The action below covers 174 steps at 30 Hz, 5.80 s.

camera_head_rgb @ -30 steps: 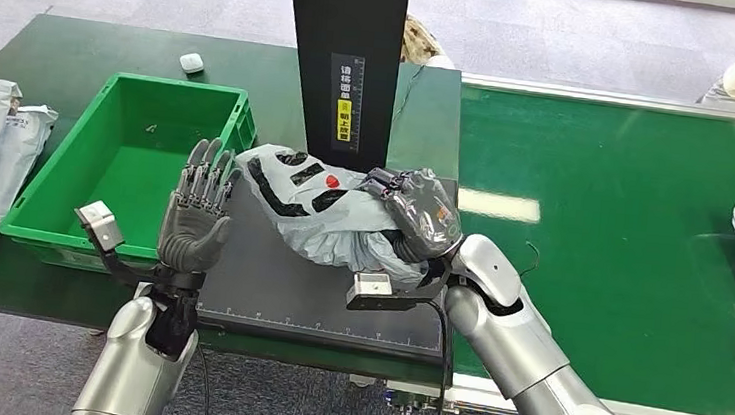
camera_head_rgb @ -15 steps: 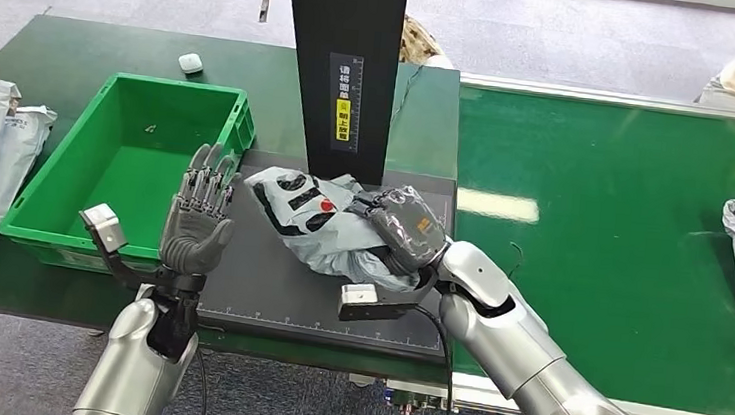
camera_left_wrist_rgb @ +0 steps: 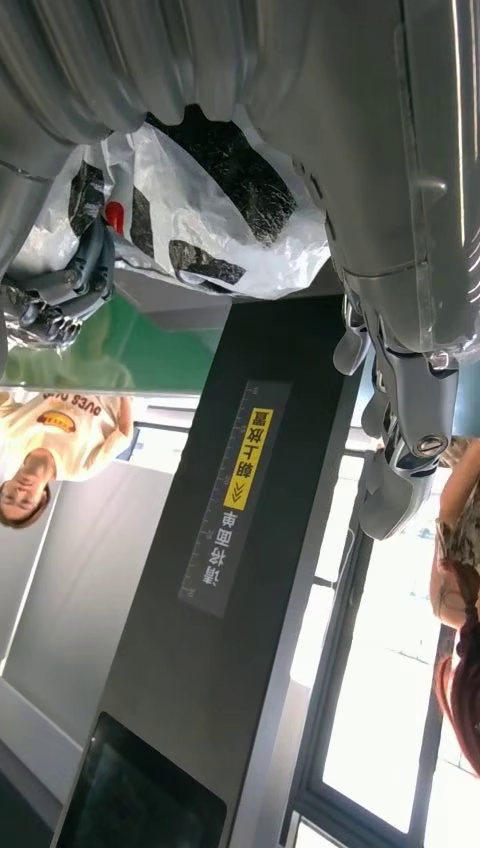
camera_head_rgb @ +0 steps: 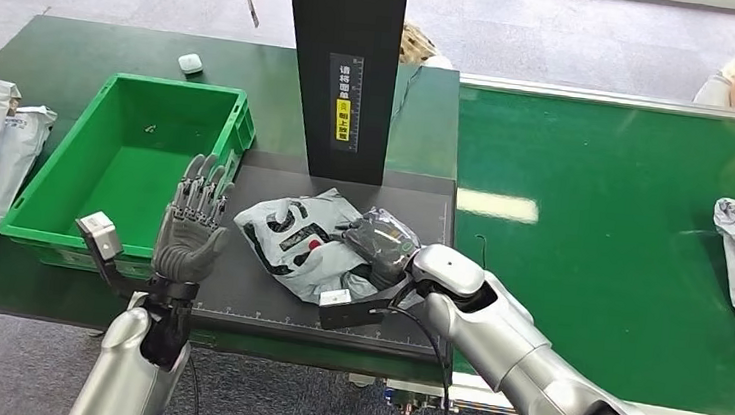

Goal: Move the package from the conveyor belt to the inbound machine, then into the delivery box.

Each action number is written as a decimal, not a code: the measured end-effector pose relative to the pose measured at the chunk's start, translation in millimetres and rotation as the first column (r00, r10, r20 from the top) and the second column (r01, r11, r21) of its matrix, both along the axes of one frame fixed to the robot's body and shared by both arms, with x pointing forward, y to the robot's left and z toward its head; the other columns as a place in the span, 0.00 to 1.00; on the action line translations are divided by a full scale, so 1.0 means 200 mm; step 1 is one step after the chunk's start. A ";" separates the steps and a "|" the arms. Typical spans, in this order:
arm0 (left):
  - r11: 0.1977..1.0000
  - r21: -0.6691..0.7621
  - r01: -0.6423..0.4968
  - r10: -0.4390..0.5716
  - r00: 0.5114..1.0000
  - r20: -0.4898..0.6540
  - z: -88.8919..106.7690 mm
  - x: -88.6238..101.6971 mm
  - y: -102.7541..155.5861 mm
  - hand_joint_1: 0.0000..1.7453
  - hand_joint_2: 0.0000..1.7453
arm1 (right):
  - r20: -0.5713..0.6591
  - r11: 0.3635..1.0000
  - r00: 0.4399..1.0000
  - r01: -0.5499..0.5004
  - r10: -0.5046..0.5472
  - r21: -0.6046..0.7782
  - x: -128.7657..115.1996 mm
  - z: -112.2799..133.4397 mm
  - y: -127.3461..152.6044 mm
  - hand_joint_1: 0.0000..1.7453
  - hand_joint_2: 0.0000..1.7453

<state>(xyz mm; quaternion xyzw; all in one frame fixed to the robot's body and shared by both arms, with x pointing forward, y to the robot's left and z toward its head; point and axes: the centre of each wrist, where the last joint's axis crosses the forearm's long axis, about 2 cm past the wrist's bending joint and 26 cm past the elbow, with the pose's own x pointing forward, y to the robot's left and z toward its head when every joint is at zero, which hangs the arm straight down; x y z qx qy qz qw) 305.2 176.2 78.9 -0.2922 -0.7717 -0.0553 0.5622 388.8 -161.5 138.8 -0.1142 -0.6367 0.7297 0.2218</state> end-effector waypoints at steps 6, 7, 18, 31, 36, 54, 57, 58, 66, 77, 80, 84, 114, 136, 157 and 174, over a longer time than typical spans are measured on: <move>1.000 0.009 0.000 0.000 1.000 -0.002 -0.01 -0.01 0.01 0.00 1.00 | -0.093 0.995 0.995 0.030 -0.039 -0.093 0.02 -0.02 0.00 1.00 1.00; 1.000 0.012 0.003 -0.003 1.000 0.000 -0.01 -0.01 0.01 0.00 1.00 | -0.128 0.992 0.990 0.040 -0.056 -0.124 0.02 -0.02 -0.01 1.00 1.00; 1.000 0.024 0.006 -0.006 1.000 0.001 -0.01 -0.01 0.02 0.00 1.00 | -0.093 0.996 0.993 0.075 -0.079 -0.051 0.03 -0.05 -0.03 0.00 1.00; 1.000 0.021 0.005 -0.005 1.000 0.004 0.00 0.00 0.02 0.00 1.00 | -0.030 0.940 0.993 0.117 -0.114 0.321 -0.03 -0.01 -0.05 0.00 1.00; 1.000 0.012 0.007 -0.007 1.000 0.022 0.02 0.03 0.01 0.00 1.00 | -0.152 0.825 0.979 0.199 -0.139 0.529 -0.06 0.02 -0.07 0.00 1.00; 0.986 0.165 0.016 -0.024 0.999 0.049 0.02 0.04 -0.04 0.00 1.00 | -0.216 0.194 0.969 0.237 -0.124 0.952 -0.15 0.26 -0.41 0.00 1.00; 0.967 0.252 0.028 -0.051 0.995 0.086 0.05 0.05 -0.07 0.00 1.00 | -0.203 0.134 0.971 0.219 -0.126 0.966 -0.17 0.29 -0.44 0.00 1.00; 0.965 0.261 0.031 -0.057 0.994 0.094 0.06 0.06 -0.08 0.00 1.00 | -0.199 0.122 0.971 0.215 -0.130 0.969 -0.17 0.30 -0.45 0.00 1.00; 0.942 0.333 0.051 -0.097 0.988 0.123 0.09 0.08 -0.11 0.00 1.00 | -0.184 0.074 0.972 0.197 -0.147 0.978 -0.18 0.33 -0.48 0.00 1.00; 0.293 0.934 0.205 -0.454 0.890 -0.053 0.01 0.07 -0.42 0.00 1.00 | -0.172 0.061 0.977 0.181 -0.126 0.982 -0.15 0.39 -0.40 0.00 1.00; 0.168 0.971 0.171 -0.455 0.887 -0.077 0.00 0.07 -0.46 0.00 1.00 | -0.177 0.055 0.974 0.186 -0.140 0.981 -0.15 0.37 -0.39 0.00 1.00; 0.088 0.984 0.152 -0.456 0.885 -0.096 0.00 0.10 -0.47 0.00 1.00 | -0.186 0.047 0.971 0.195 -0.150 0.980 -0.16 0.36 -0.39 0.00 1.00; 0.001 0.999 0.043 -0.444 0.895 -0.039 0.06 0.16 -0.49 1.00 1.00 | -0.195 0.030 0.961 0.205 -0.198 0.978 -0.14 0.35 -0.43 0.00 1.00; 0.245 0.738 -0.628 -0.146 0.729 0.669 0.47 0.25 -0.21 1.00 1.00 | -0.187 0.010 0.944 0.197 -0.272 0.980 -0.31 0.28 -0.60 0.00 1.00; -0.007 0.477 -0.879 0.197 0.467 0.862 0.83 0.32 0.22 1.00 1.00 | -0.710 0.052 0.636 0.755 -0.302 0.654 -0.32 -0.03 -0.61 0.00 1.00; -0.183 0.704 -0.686 0.168 0.684 0.710 0.66 0.47 0.24 1.00 1.00 | -0.840 0.130 0.456 0.890 -0.295 0.438 -0.40 -0.26 -0.56 0.00 1.00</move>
